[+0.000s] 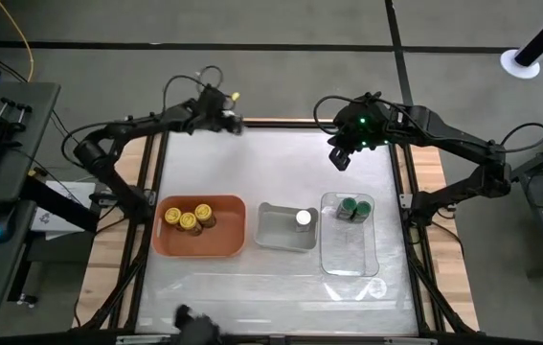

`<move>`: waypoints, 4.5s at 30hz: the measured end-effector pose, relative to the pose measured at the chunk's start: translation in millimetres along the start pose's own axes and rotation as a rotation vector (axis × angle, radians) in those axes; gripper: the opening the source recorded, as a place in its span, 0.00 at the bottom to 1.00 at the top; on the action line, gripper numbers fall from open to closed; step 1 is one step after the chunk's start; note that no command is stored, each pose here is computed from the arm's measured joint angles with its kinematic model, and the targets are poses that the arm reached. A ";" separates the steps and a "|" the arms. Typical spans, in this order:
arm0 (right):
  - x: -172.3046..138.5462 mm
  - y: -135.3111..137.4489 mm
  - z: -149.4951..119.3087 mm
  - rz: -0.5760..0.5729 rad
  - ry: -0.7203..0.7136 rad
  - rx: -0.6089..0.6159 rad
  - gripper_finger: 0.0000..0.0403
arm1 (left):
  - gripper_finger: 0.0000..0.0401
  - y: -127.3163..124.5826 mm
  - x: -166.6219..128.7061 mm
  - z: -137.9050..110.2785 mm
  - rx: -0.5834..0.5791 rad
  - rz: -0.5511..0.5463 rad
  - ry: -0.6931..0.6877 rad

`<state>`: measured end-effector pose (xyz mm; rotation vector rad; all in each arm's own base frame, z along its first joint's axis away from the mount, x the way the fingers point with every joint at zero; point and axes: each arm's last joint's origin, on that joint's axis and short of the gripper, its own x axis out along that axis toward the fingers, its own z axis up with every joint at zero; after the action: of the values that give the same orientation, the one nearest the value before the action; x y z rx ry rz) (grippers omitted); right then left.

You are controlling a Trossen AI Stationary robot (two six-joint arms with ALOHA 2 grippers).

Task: Sort spices by type
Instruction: Put the white seasoning bottle into the gray bin, then return to Home Position

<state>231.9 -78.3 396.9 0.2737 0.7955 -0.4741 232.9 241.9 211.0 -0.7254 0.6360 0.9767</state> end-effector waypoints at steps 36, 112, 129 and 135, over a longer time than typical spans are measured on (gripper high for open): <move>0.3 -1.3 -0.1 -0.036 -0.003 0.047 0.00 | 0.39 -216.0 -52.7 -180.7 1.282 -0.652 0.220; -67.2 24.8 -60.4 0.105 0.207 0.112 0.00 | 0.00 35.1 -150.7 -217.5 0.047 -0.974 -0.604; 12.4 5.2 -204.0 0.422 -0.453 0.226 0.00 | 0.00 35.1 -149.6 -218.3 0.091 -0.954 -0.613; 44.2 3.8 -230.3 0.531 -0.554 0.187 0.00 | 0.00 35.1 -149.6 -218.3 0.091 -0.954 -0.613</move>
<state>118.3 5.4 209.7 0.4842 0.1194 -0.1044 105.2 9.0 183.6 -0.5089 -0.2213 0.2336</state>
